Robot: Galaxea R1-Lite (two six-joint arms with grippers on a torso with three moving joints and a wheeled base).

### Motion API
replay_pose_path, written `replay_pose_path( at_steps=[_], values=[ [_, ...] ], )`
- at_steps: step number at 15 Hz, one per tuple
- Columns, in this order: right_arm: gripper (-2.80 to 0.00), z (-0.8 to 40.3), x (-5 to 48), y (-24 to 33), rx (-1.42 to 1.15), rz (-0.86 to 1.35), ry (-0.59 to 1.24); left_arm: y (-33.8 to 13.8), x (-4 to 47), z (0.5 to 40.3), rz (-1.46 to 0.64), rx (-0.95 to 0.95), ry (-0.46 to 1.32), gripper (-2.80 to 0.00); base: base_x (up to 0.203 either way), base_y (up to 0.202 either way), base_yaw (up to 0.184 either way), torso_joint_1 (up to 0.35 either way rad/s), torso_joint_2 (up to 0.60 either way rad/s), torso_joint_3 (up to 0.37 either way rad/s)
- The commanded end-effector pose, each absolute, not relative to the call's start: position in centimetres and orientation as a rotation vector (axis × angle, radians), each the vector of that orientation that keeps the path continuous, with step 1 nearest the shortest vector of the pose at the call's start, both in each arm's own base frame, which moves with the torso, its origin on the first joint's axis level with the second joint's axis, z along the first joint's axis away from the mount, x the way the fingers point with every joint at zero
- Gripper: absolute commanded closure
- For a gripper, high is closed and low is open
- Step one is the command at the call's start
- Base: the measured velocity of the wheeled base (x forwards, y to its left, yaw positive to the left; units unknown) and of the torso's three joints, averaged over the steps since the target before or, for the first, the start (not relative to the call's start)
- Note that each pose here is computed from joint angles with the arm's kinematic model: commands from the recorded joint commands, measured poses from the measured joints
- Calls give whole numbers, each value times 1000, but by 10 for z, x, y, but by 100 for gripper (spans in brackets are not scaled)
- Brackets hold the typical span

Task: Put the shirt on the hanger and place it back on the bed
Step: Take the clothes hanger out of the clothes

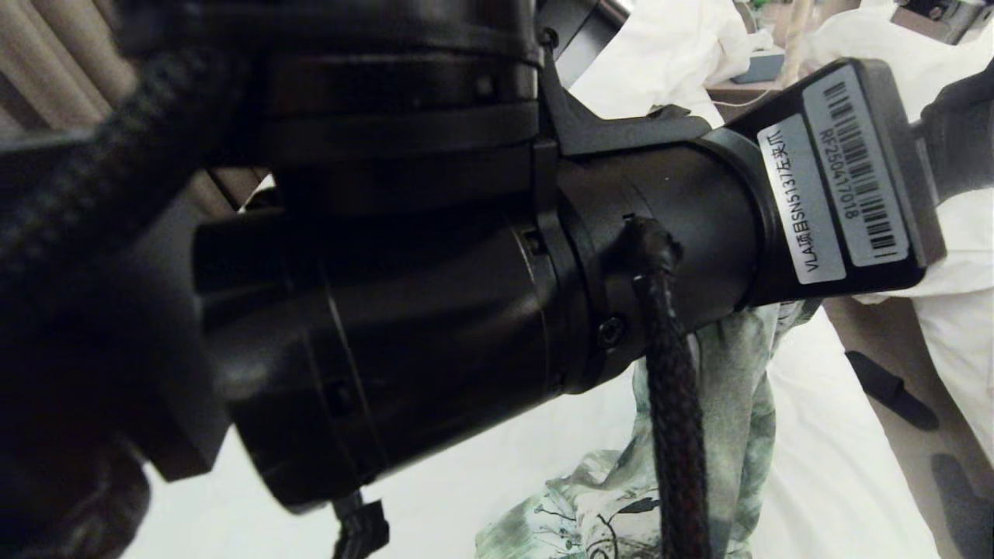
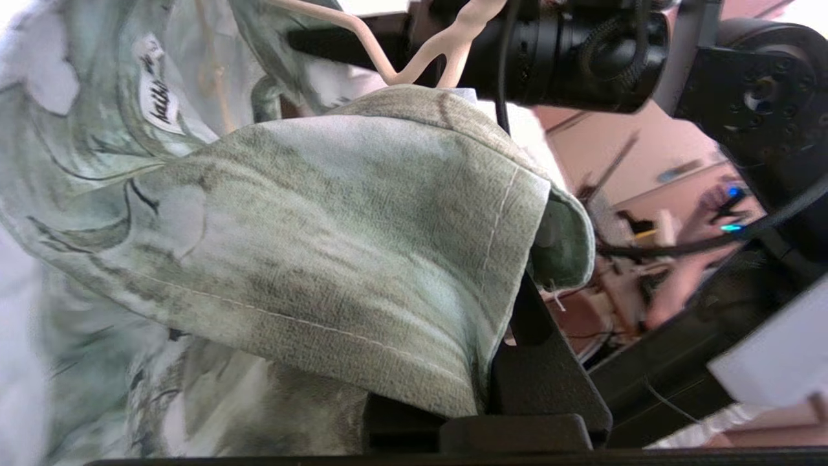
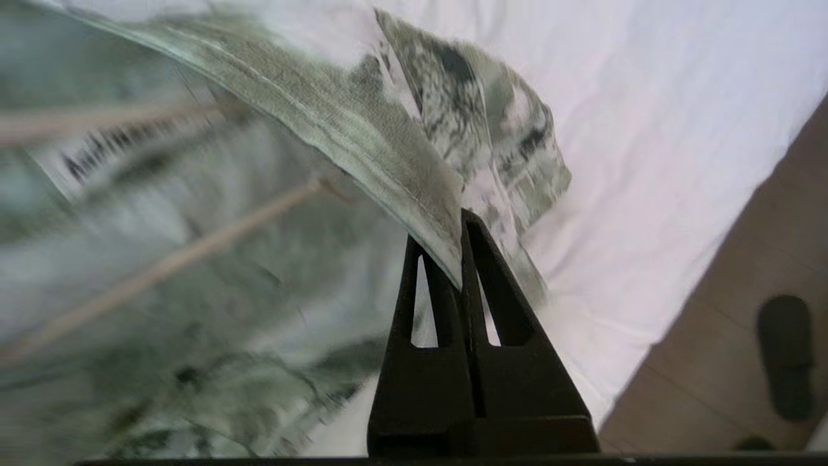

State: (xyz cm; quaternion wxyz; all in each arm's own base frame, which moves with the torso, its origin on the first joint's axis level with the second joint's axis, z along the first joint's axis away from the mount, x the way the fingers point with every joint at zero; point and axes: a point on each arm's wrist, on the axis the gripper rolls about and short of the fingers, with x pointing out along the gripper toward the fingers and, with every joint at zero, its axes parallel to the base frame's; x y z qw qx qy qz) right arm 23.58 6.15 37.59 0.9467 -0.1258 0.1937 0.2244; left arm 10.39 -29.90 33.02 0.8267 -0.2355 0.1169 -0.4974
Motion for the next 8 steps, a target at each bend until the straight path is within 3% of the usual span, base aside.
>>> replay_pose_path(
  at_steps=[1,8],
  values=[
    [0,383,234,63,-242,465,365,-298,102,325,-1080,-515,241,0,0,0,0,0,0,0],
    [0,403,212,96,-213,616,276,-294,85,281,-1238,-582,165,0,0,0,0,0,0,0]
  ],
)
